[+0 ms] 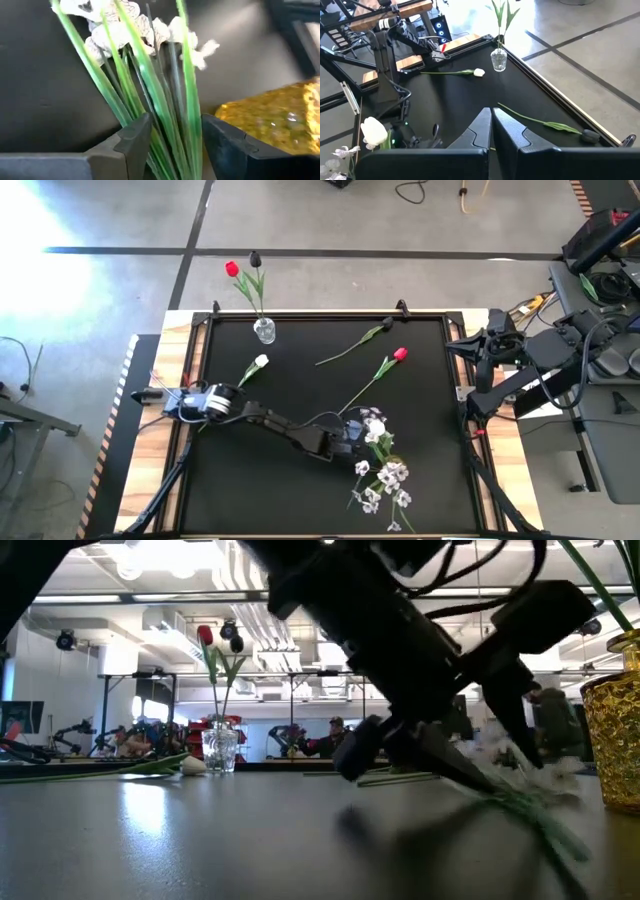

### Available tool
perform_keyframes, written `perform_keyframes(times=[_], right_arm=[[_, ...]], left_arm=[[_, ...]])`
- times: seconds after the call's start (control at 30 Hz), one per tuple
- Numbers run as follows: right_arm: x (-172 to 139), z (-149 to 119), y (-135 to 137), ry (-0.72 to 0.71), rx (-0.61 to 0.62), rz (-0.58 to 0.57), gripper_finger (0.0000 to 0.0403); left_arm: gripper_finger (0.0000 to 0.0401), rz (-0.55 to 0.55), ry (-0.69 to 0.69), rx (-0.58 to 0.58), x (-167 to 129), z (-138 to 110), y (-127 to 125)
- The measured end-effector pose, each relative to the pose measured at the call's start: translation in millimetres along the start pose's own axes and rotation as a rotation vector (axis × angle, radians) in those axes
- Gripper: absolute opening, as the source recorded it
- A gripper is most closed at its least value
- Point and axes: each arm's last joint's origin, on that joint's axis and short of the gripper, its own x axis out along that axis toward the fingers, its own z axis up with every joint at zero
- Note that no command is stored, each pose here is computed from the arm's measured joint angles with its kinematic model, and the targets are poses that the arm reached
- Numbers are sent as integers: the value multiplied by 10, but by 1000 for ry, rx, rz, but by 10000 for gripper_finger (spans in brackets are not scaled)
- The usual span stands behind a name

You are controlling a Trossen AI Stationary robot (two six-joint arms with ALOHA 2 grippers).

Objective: Sort flowers into vase by color
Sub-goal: Put the white flower into the yellow vase

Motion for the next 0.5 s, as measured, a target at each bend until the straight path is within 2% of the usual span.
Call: perform_keyframes(times=[0.17, 0.27, 0.4, 0.5], right_arm=[[0, 0, 0, 0, 0, -1, 9], [0, 0, 0, 0, 0, -1, 9], [0, 0, -1, 0, 0, -1, 9], [-2, 0, -2, 0, -1, 0, 9]], left_arm=[[138, 104, 30, 85, 61, 10, -63], [99, 149, 54, 135, 60, 23, -89], [26, 239, 84, 215, -25, 73, -96], [9, 311, 90, 256, -122, 135, -103]])
